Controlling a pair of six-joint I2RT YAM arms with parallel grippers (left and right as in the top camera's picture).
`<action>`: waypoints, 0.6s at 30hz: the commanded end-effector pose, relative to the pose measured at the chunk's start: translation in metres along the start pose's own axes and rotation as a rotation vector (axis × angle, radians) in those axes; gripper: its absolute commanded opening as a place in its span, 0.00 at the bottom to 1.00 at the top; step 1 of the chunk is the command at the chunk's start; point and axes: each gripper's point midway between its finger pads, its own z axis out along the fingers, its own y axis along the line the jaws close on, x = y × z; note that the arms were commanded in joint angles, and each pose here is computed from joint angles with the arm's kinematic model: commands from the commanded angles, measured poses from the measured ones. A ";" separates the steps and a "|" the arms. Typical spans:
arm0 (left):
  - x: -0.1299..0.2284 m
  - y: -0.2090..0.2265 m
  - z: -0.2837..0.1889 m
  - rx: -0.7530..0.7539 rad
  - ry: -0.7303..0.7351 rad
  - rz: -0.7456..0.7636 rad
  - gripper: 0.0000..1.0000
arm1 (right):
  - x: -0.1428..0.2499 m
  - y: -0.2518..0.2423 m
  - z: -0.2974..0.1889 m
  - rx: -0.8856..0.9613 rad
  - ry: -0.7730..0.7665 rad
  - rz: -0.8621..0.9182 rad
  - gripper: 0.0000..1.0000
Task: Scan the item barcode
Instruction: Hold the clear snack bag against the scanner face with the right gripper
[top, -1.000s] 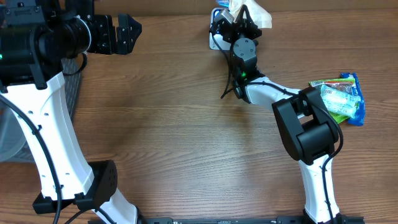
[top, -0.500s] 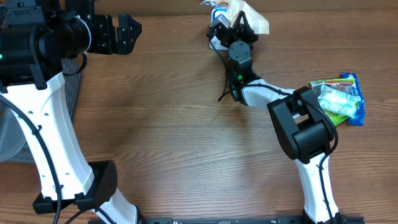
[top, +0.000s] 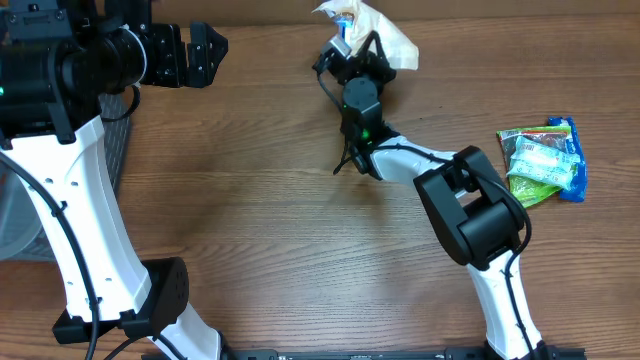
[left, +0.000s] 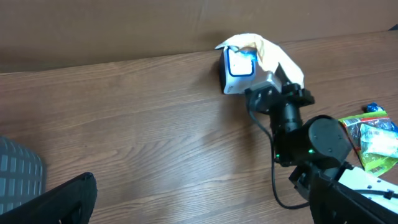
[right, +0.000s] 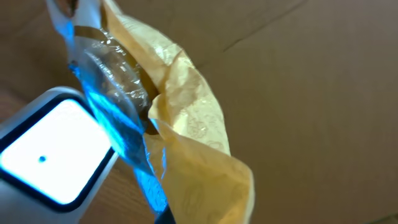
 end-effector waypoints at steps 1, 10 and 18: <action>-0.001 -0.005 0.002 0.019 -0.001 0.024 1.00 | 0.004 0.004 -0.003 0.007 0.041 -0.020 0.04; -0.001 -0.005 0.002 0.020 -0.001 0.024 1.00 | 0.005 0.004 -0.004 0.011 0.052 -0.023 0.04; -0.001 -0.005 0.002 0.019 -0.001 0.024 1.00 | 0.004 0.004 -0.005 0.009 0.049 -0.024 0.04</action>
